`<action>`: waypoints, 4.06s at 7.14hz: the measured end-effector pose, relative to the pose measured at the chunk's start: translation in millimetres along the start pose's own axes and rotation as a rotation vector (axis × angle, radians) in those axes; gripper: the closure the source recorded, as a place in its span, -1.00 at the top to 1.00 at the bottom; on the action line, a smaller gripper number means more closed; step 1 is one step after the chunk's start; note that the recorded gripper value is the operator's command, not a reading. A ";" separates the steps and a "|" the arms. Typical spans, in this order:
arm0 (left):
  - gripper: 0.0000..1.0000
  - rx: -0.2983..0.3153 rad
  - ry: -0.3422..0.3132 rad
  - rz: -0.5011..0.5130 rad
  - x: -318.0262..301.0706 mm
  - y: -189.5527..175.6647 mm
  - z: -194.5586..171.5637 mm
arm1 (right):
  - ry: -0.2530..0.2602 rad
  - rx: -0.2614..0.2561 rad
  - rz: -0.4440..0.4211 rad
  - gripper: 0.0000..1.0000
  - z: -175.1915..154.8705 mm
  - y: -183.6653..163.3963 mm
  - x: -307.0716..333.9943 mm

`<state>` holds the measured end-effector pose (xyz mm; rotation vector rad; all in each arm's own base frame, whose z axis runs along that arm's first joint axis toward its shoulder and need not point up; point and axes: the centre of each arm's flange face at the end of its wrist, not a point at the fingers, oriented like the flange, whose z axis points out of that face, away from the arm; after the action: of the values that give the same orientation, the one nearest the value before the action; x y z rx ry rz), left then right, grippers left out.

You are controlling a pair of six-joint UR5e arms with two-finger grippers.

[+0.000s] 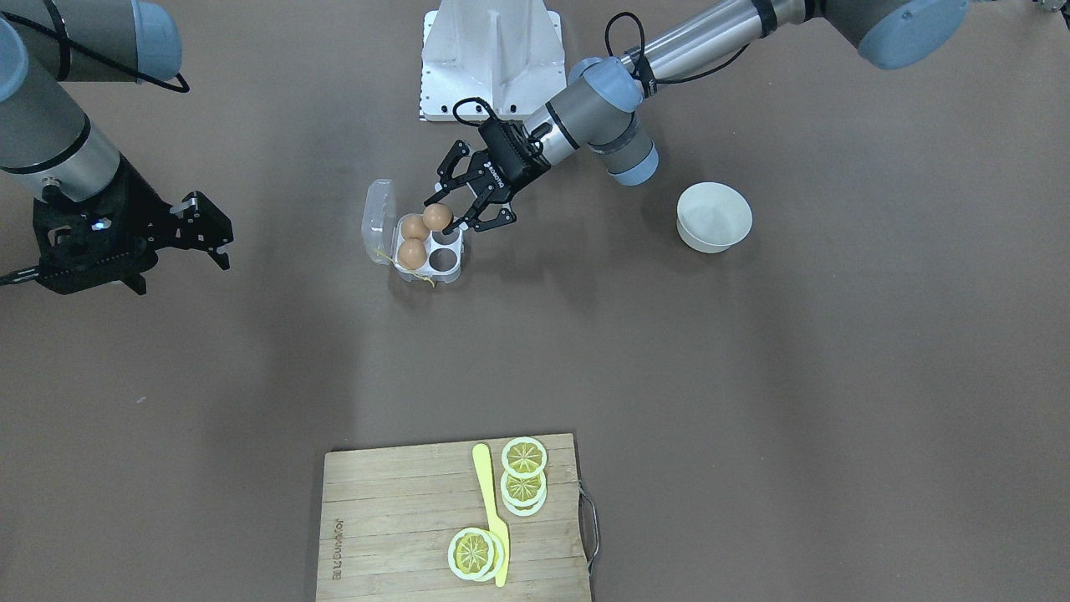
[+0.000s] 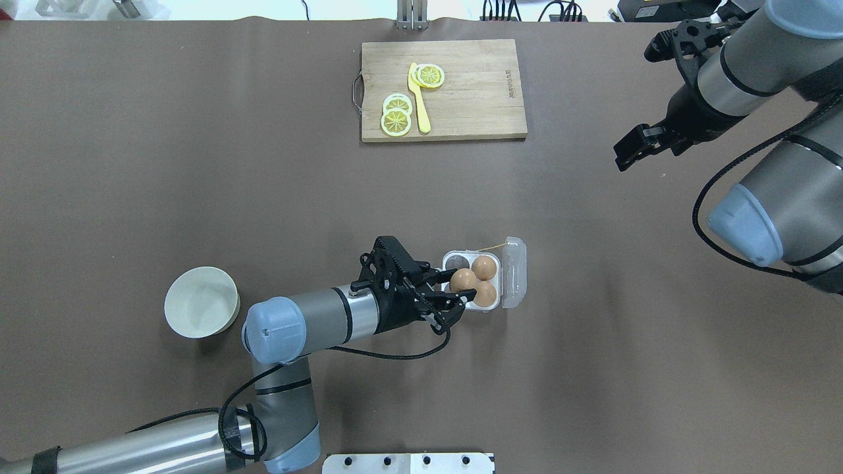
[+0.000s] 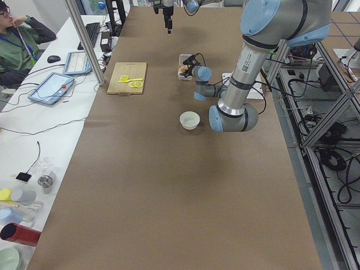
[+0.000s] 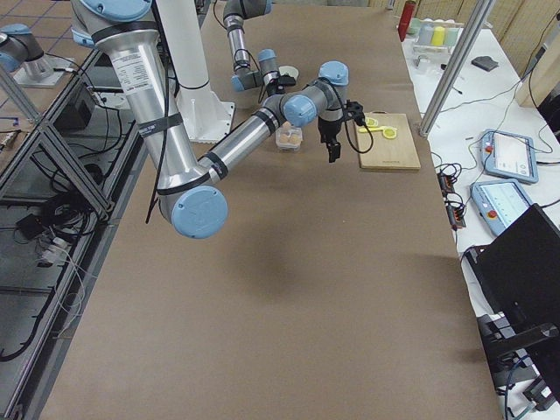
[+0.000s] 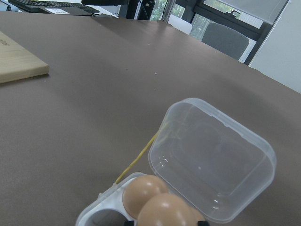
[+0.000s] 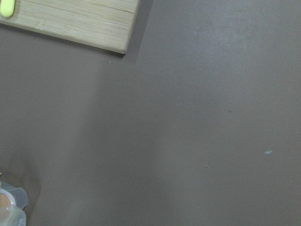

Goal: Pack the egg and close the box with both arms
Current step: 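Lower the egg into the empty slot of the egg box and open the left gripper, then withdraw the left gripper from the box while the right gripper moves toward the lid, then push the open clear lid down over the eggs with the right gripper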

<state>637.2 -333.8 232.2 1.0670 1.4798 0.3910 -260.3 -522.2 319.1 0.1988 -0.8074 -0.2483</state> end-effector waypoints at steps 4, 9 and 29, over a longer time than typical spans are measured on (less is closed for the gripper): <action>0.94 0.003 0.002 0.000 1.1 -1.5 -0.2 | 0.001 0.000 -0.001 1.00 0.2 0.1 -0.3; 0.93 0.014 0.008 -0.005 3.7 -7.1 -2.0 | 0.000 0.002 -0.002 1.00 -0.8 -0.1 -0.8; 0.94 -0.441 -0.237 -0.577 -295.5 -185.6 -282.1 | -0.297 -0.005 0.157 -1.00 91.5 94.7 -206.6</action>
<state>269.2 -568.9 335.4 0.2999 1.3333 0.1571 -451.2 -378.7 264.5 0.0934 -1.1110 -0.1330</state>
